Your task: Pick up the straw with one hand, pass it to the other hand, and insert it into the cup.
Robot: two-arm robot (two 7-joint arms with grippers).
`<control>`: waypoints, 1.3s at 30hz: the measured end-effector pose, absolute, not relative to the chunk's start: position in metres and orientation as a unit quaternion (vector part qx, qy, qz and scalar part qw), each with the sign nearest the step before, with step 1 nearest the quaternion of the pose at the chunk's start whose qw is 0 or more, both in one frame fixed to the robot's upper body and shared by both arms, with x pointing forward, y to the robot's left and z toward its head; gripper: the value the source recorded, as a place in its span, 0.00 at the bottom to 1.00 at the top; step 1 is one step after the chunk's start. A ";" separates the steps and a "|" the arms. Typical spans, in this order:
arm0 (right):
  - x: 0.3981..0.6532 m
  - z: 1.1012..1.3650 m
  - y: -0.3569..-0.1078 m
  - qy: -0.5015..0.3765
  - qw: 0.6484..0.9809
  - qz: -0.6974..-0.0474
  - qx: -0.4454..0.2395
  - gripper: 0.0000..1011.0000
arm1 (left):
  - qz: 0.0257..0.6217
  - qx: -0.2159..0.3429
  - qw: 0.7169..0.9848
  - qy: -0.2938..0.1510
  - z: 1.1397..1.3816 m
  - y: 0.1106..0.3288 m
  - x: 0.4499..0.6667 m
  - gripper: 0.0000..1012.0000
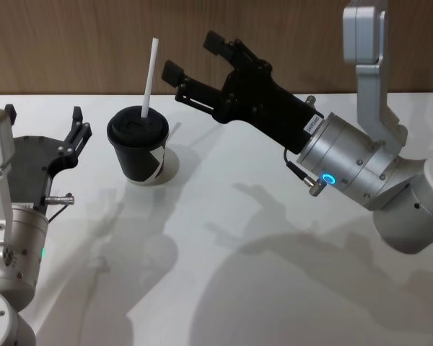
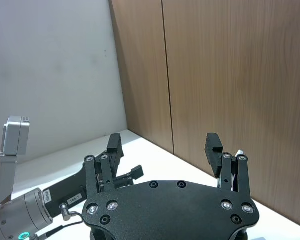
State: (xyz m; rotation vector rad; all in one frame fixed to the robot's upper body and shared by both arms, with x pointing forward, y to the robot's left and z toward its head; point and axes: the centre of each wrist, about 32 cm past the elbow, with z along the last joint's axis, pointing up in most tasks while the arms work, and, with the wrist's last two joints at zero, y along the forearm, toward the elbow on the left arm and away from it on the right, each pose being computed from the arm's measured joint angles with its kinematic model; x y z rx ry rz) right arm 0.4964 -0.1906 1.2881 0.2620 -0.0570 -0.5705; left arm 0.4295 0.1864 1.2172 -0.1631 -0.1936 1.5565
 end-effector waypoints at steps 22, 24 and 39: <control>0.496 1.288 -0.191 -0.028 0.951 -0.281 0.129 0.99 | 0.700 -0.073 0.705 -0.087 1.217 0.186 0.430 0.99; 0.496 1.288 -0.191 -0.028 0.951 -0.281 0.129 0.99 | 0.700 -0.073 0.705 -0.087 1.217 0.186 0.430 0.99; 0.496 1.288 -0.191 -0.028 0.951 -0.281 0.129 0.99 | 0.700 -0.073 0.705 -0.087 1.217 0.186 0.430 0.99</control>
